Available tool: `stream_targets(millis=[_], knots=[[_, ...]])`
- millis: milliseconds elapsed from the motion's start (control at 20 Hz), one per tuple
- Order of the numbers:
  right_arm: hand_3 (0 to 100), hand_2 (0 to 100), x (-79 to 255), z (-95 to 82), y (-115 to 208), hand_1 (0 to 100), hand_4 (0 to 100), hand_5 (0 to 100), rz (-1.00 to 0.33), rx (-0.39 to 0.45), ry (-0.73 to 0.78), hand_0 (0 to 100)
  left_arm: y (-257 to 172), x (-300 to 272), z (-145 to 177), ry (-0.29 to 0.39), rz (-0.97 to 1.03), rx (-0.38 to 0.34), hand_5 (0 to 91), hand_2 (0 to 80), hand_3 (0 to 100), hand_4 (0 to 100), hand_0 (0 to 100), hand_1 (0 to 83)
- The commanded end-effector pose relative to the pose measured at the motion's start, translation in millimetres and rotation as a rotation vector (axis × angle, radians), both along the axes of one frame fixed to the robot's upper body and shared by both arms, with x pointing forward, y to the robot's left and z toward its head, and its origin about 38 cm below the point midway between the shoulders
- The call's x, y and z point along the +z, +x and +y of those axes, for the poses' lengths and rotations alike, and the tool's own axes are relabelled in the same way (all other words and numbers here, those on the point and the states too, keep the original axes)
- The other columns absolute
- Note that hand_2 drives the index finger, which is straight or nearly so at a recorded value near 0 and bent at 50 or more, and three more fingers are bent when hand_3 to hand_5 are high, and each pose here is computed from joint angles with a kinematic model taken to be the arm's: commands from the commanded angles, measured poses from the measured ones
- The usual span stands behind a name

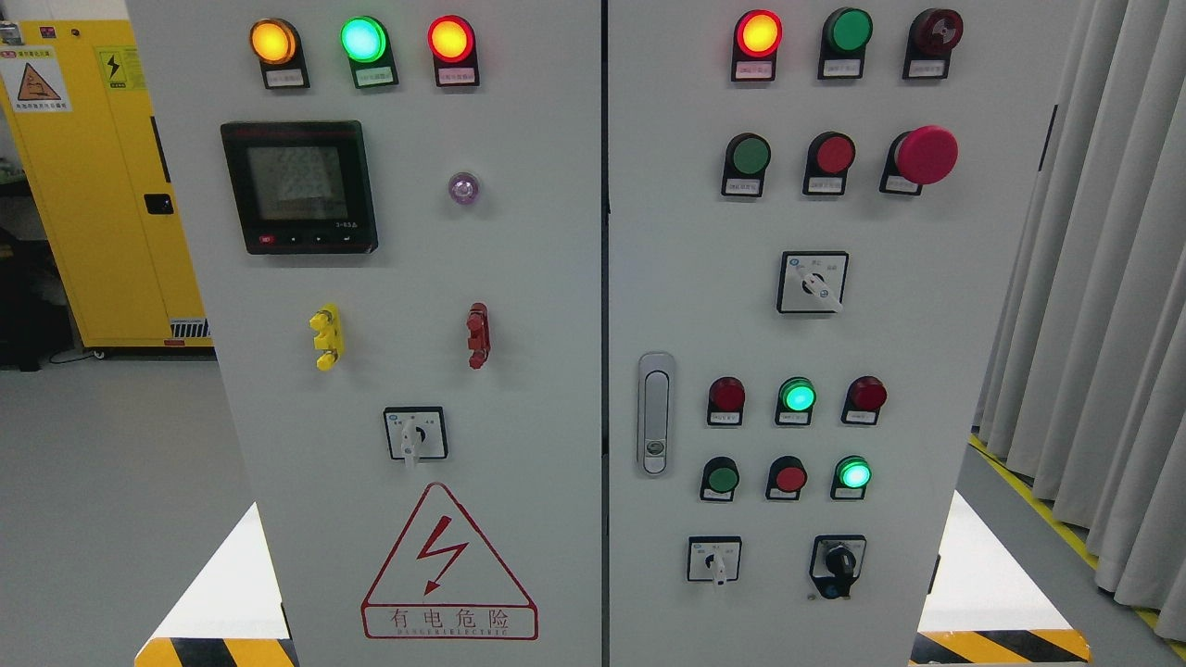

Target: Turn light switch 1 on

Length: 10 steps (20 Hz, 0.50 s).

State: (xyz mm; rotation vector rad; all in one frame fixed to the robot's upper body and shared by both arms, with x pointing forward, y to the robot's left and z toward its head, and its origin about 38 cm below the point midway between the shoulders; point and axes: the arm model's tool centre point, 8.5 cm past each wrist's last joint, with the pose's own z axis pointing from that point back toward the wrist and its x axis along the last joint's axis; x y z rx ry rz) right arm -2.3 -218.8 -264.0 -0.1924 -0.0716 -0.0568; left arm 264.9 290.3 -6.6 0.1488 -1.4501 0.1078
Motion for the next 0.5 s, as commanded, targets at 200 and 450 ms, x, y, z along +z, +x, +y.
stream_targets(millis=[200,450], knots=[[0,4,0,0.1,0,50,0,0,-0.001,0.0,0.001,0,44,150,-20,0.026,-0.376,-0.018,79.8,50.3,77,88,9,60.2],[0,4,0,0.1,0,50,0,0,-0.001,0.0,0.001,0,65,177,-34,0.008,-0.403,-0.027,82.0,52.0,79,89,9,61.0]])
